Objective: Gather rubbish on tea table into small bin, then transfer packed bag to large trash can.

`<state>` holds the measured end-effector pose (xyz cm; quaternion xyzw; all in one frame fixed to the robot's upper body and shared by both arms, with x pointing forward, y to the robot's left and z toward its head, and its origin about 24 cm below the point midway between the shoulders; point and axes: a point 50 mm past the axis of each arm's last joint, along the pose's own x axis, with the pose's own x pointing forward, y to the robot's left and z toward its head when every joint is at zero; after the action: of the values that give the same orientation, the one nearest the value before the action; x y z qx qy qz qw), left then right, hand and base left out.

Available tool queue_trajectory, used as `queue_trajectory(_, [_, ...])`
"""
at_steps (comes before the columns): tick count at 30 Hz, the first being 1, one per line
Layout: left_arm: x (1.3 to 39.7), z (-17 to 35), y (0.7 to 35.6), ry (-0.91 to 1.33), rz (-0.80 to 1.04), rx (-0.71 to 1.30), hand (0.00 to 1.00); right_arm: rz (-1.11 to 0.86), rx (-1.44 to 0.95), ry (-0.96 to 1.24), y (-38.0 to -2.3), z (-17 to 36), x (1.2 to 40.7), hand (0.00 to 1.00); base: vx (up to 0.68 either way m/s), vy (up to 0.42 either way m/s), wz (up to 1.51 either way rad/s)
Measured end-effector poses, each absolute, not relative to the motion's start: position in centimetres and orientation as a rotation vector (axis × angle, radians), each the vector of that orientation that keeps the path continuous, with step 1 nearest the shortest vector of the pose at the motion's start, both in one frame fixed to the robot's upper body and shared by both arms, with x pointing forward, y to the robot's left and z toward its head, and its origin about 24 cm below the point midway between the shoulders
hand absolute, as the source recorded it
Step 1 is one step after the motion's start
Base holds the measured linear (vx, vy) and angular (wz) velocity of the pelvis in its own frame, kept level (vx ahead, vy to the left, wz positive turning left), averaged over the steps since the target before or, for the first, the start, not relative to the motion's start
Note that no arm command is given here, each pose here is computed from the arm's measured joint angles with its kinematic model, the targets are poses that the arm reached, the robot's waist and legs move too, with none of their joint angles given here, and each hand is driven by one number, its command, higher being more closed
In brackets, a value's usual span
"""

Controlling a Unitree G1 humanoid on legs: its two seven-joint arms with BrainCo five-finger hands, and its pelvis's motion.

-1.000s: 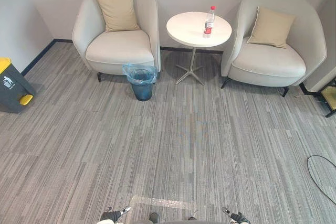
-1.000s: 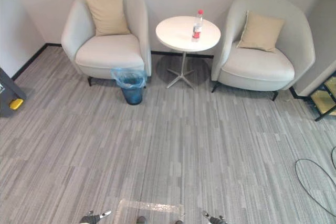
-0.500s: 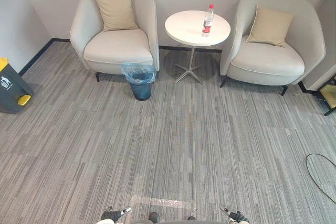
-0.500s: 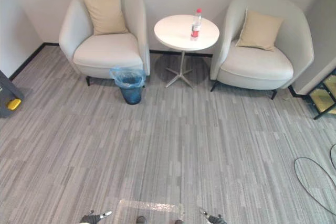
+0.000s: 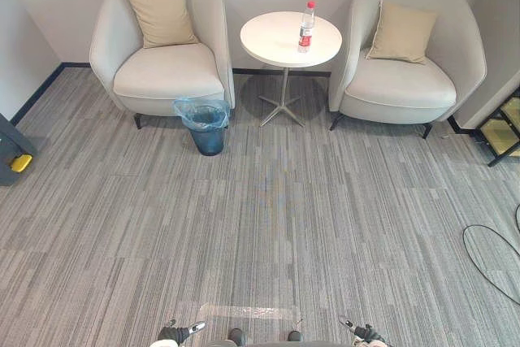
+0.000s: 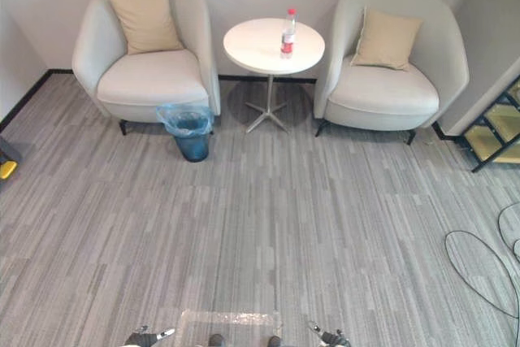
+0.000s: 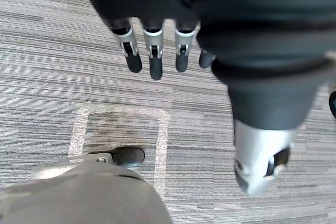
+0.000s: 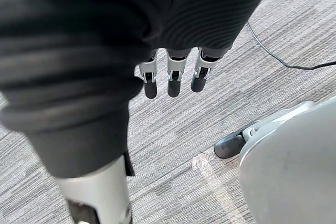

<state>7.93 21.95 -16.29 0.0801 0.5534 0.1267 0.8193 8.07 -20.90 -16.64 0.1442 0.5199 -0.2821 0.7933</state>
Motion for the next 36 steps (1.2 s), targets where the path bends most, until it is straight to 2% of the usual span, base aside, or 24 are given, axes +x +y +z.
queue_trajectory(9, [10.1, -15.5, 21.9, 1.085, 0.313, 0.102, 0.00, -0.649, 0.376, 1.036, -20.9, -16.2, 8.7, 0.00, -0.01, -0.076, -0.06])
queue_trajectory(13, [9.8, -15.5, 21.8, 1.077, 0.343, 0.062, 0.00, -0.651, 0.381, 1.017, -20.9, -16.0, 9.1, 0.00, 0.17, -0.018, -0.15])
queue_trajectory(27, [10.2, -15.6, 22.2, 1.105, 0.297, 0.124, 0.00, -0.593, 0.338, 1.029, -20.3, -16.0, 9.7, 0.00, 0.41, 0.187, -0.45])
queue_trajectory(33, [11.7, -15.7, 19.2, 1.075, 0.230, 0.071, 0.00, -0.551, 0.317, 0.984, -20.1, -15.6, 10.5, 0.00, 0.28, -0.063, 0.10])
queue_trajectory(36, [12.4, -15.6, 19.0, 1.063, 0.229, 0.066, 0.00, -0.545, 0.322, 0.980, -20.0, -15.6, 10.9, 0.00, 0.25, -0.213, 0.11])
